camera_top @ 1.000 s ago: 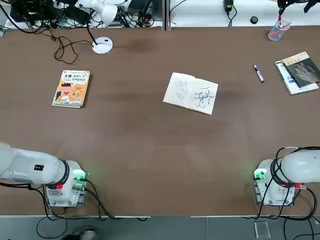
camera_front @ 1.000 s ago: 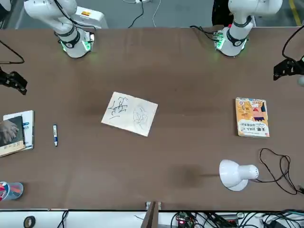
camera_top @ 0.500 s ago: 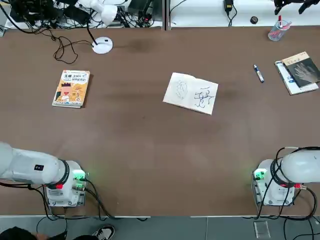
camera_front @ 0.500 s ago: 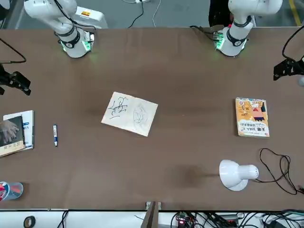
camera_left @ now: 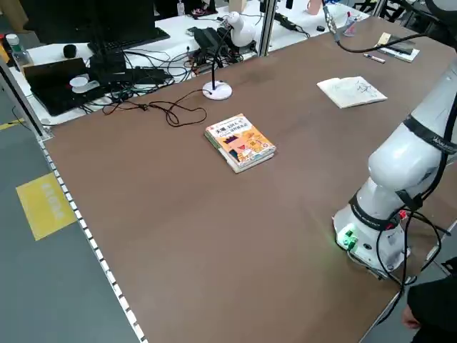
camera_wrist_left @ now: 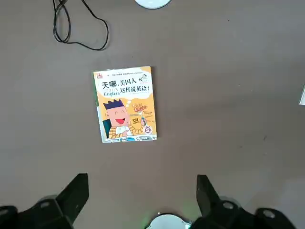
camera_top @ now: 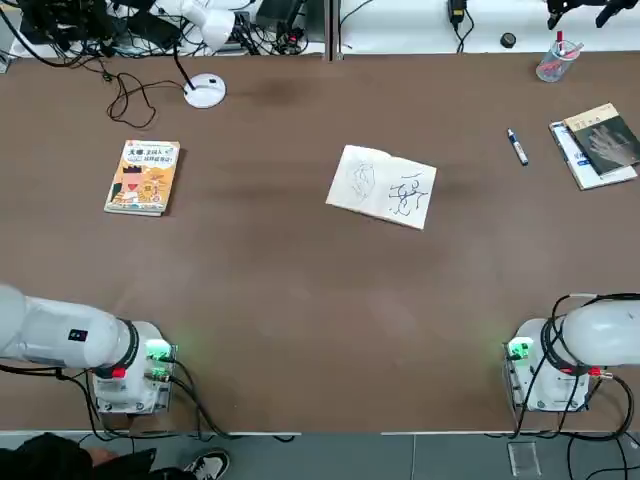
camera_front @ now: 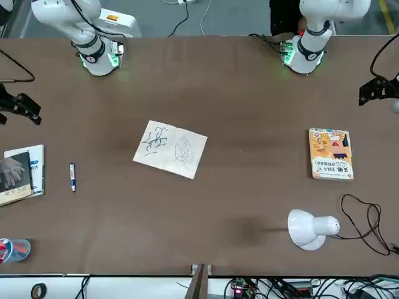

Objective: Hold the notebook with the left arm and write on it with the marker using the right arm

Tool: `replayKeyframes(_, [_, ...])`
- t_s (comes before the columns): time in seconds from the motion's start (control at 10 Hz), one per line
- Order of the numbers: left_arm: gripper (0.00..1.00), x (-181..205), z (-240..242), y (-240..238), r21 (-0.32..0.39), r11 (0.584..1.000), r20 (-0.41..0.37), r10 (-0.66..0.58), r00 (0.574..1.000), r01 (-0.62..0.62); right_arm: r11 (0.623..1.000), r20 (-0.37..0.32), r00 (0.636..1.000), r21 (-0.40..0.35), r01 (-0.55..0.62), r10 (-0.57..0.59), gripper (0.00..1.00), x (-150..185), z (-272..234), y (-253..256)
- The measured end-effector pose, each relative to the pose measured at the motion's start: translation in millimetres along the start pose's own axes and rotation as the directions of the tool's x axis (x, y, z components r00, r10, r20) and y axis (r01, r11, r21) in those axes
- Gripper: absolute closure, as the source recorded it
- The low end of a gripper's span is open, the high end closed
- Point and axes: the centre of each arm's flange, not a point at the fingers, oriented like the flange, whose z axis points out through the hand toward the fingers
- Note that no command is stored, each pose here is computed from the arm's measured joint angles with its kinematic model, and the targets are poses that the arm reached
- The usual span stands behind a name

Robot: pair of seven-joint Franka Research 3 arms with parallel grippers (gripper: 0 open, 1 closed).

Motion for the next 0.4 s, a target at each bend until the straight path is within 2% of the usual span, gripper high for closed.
replayKeyframes(0.4, [0.0, -0.5, -9.4, 0.3, 0.002, 1.0, -0.021, -0.001, 1.0, 0.001, 1.0, -0.004, 1.0, 0.001, 0.005, -0.005, 0.0, -1.0, -2.2, -3.0])
